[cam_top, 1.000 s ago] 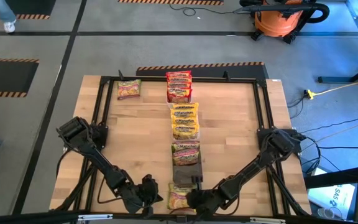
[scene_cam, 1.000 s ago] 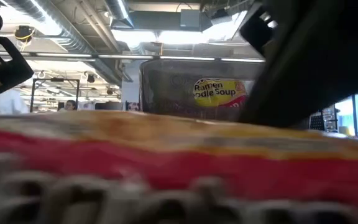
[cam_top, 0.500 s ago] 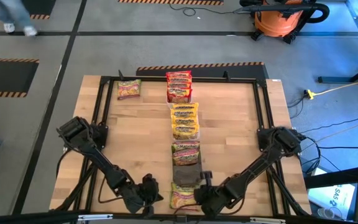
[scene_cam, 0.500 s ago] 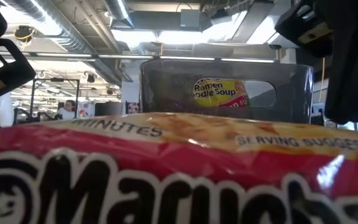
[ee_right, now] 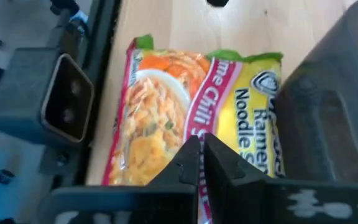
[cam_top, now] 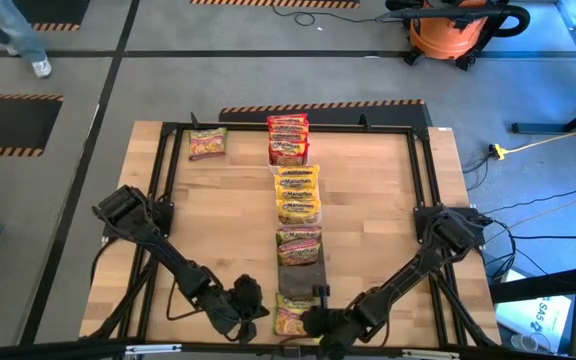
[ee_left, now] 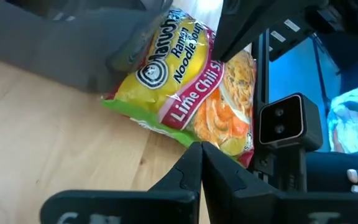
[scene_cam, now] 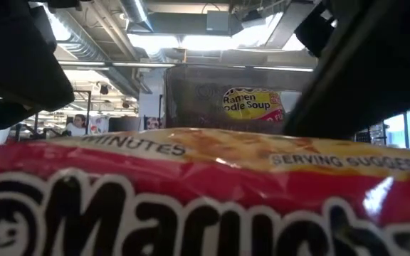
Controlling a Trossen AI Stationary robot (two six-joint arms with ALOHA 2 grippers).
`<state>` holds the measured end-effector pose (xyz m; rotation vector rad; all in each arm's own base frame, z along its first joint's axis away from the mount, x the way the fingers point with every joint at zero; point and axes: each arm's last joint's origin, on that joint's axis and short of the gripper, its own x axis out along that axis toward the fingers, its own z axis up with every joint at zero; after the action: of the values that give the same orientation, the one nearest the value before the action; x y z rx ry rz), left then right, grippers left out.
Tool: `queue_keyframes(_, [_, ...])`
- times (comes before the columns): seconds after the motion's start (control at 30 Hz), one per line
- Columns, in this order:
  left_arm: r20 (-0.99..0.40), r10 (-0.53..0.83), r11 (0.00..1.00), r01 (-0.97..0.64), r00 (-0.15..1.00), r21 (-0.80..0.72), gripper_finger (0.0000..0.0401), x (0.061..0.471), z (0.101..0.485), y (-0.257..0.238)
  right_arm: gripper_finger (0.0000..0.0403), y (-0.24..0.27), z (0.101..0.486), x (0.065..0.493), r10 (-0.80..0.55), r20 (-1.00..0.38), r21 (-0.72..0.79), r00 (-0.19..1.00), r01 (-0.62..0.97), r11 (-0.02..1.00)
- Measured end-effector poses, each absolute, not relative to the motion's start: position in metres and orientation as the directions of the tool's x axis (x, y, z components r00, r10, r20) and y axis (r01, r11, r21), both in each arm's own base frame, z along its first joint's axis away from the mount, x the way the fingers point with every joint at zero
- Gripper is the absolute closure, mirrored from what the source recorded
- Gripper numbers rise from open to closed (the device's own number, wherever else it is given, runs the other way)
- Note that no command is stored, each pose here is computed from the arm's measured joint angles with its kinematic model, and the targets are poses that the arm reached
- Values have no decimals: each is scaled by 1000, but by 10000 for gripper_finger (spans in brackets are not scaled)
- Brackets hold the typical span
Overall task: Sort Maruchan noodles
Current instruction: Put the green noodle pack into the black bin
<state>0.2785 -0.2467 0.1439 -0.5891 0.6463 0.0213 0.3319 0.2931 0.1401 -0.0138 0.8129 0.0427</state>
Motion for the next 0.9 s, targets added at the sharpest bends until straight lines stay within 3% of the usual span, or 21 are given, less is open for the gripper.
queue_keyframes(0.5, [-566, -178, 835, -181, 805, -520, 400, 275, 145, -251, 402, 304, 146, 282, -32, -862, -79, 506, -73, 994])
queue_keyframes(0.73, [-488, -211, 802, -135, 847, -582, 400, 280, 155, -256, 402, 304, 161, 244, -101, -909, -148, 405, -85, 985])
queue_keyframes(0.9, [-413, -194, 831, -74, 890, -551, 400, 293, 181, -267, 402, 298, 197, 214, -84, -862, -138, 500, -73, 988])
